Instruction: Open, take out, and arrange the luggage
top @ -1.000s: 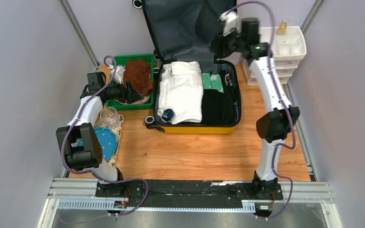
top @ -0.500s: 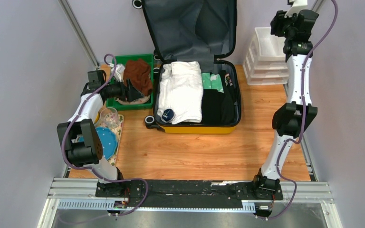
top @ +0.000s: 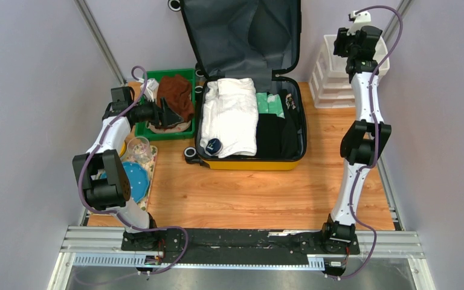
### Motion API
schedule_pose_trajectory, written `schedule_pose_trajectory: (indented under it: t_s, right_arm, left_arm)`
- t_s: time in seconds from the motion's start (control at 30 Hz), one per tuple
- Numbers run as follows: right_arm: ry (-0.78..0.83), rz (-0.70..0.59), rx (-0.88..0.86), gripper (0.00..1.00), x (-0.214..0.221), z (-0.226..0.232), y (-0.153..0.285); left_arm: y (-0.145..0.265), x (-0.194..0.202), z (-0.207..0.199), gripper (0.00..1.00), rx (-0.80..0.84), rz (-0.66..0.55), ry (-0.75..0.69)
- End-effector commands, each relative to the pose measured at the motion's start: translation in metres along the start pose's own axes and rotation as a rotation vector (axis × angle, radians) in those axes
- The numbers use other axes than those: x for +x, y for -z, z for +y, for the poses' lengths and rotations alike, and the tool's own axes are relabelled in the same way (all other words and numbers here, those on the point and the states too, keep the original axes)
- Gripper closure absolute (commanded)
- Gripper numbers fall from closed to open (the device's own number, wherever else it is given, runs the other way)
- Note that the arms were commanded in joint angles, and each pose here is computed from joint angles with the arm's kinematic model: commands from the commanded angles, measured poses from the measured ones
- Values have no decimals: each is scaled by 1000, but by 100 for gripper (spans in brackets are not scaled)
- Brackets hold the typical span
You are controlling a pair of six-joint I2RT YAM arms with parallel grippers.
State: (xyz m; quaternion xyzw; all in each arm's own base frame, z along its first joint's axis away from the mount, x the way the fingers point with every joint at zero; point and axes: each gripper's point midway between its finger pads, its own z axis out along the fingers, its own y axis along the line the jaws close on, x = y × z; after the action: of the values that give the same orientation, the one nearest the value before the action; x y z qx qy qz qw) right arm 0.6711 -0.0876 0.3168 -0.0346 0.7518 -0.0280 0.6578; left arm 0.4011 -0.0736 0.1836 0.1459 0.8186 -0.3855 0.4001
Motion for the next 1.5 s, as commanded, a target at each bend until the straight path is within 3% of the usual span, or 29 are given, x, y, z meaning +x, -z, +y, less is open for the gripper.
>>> schedule_pose_trajectory:
  t_s: [0.0, 0.3, 0.43, 0.6, 1.03, 1.47]
  right_arm:
    - [40, -136, 42, 100, -38, -11, -3]
    - [34, -137, 46, 99, -23, -11, -17]
    - [31, -133, 47, 85, -18, -11, -21]
    - [29, -121, 45, 83, -12, -9, -24]
    - [32, -123, 55, 50, -12, -10, -25]
    - [28, -136, 56, 44, -18, -10, -24]
  left_arm:
    - [2, -16, 1, 13, 3, -19, -28]
    - [2, -17, 2, 13, 2, -9, -31]
    - [1, -17, 2, 13, 3, -7, -29]
    - [0, -17, 5, 13, -1, -5, -22]
    - [-1, -16, 8, 12, -8, -3, -16]
    - [-1, -17, 7, 12, -6, -6, -20]
